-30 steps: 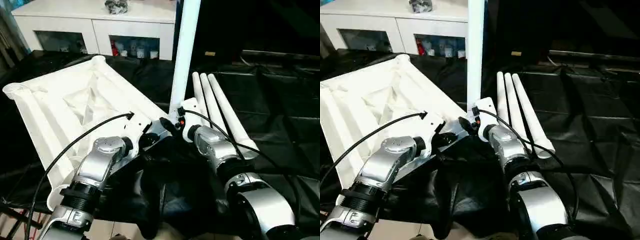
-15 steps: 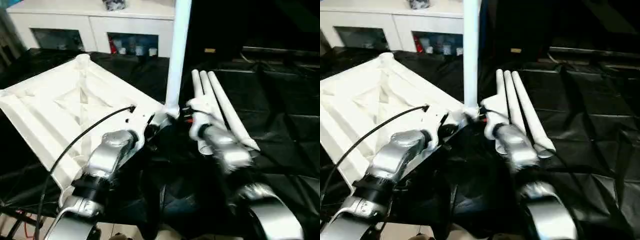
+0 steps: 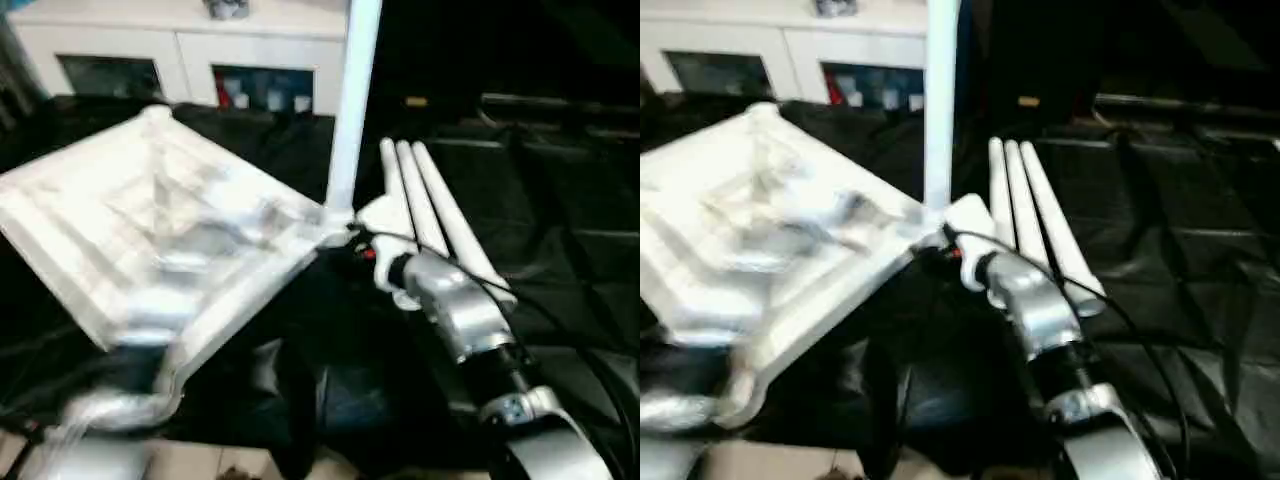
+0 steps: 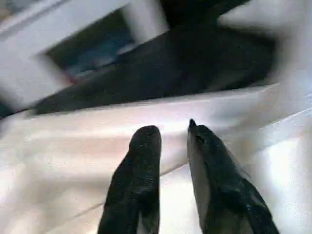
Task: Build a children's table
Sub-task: Rotate leg to tighten, then rotate table base
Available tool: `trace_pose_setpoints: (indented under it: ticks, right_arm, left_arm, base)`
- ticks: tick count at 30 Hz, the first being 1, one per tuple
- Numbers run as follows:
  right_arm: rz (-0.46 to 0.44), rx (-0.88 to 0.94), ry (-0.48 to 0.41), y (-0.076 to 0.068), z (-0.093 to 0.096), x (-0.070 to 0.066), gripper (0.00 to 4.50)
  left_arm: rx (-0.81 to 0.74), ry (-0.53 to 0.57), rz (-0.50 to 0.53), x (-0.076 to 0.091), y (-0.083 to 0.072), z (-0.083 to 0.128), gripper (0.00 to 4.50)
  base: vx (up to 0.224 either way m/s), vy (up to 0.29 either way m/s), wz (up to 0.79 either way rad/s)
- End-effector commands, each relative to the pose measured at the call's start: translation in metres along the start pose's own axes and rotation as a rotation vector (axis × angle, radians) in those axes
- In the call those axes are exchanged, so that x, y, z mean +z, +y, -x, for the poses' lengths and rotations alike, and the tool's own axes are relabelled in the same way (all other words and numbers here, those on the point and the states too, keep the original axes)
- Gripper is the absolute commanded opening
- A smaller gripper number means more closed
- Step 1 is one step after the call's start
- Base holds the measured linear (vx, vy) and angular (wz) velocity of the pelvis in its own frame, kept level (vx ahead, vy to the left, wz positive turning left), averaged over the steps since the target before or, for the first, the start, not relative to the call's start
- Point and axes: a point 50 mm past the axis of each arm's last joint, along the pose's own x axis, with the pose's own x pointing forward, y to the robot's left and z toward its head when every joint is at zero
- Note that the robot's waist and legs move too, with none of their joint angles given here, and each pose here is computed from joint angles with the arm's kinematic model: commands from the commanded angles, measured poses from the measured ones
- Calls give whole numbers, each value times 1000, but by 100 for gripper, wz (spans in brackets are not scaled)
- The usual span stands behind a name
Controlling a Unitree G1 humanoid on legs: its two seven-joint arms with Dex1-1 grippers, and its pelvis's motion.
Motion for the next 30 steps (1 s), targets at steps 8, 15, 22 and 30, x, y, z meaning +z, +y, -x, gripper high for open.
trace_pose_setpoints:
  ticks: [8,15,22,30]
  right_arm:
    - [31,56,119,13,-3,-7,389]
    - [9,74,162,16,-4,-13,351]
    - [-11,79,164,18,-9,-13,282]
    - [-24,100,155,25,-27,-16,211]
  left_arm:
    - [155,303,-150,-31,44,61,108]
    - [100,476,-182,-52,42,80,49]
    - [-93,603,-153,-71,22,91,0]
    - [-380,650,-130,-81,-2,101,0]
  base:
    - [0,0,0]
    - [0,0,0]
    - [0,0,0]
    - [0,0,0]
